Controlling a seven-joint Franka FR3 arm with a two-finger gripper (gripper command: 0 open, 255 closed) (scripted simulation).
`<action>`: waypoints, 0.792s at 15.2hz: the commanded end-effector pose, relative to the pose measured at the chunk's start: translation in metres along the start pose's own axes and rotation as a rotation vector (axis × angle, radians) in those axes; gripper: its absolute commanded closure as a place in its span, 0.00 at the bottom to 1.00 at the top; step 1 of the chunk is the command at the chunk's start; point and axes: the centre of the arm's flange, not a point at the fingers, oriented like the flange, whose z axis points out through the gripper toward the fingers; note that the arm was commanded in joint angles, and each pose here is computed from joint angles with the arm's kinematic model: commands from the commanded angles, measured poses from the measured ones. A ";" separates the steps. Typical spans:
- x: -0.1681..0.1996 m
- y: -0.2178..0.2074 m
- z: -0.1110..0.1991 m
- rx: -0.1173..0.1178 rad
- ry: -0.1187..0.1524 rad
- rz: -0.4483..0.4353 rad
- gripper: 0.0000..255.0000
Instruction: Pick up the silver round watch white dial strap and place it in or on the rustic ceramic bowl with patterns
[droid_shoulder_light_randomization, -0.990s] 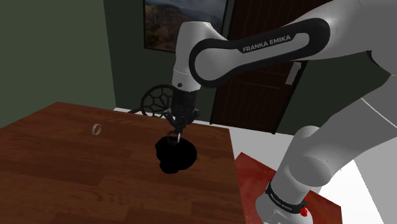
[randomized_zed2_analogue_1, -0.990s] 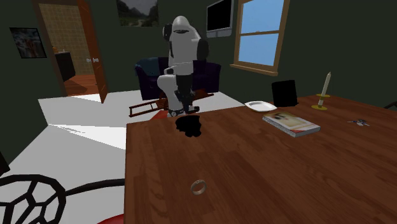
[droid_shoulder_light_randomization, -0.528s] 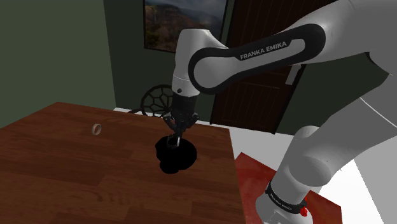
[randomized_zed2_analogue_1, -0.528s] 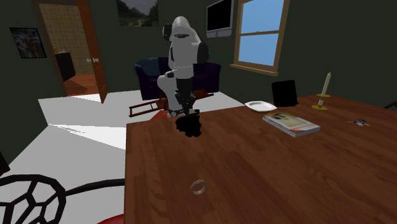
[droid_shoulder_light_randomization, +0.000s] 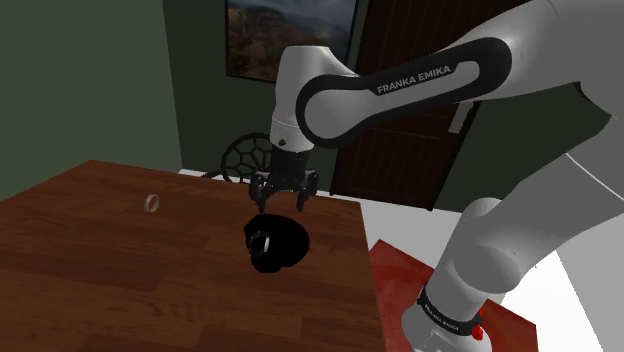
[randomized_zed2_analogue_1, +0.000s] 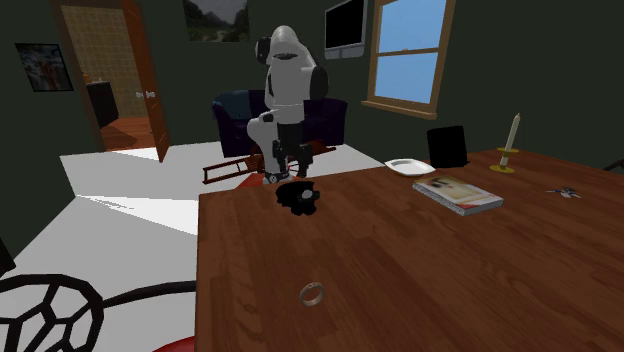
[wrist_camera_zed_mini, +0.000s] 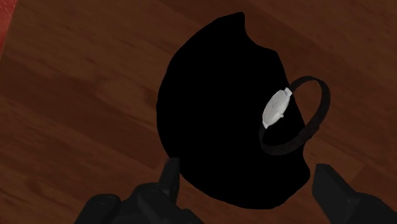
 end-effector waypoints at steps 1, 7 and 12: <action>0.000 0.000 0.000 0.000 0.000 0.000 0.00; 0.000 0.000 -0.050 0.000 0.000 0.000 0.00; 0.000 0.000 -0.050 0.000 0.000 0.000 0.00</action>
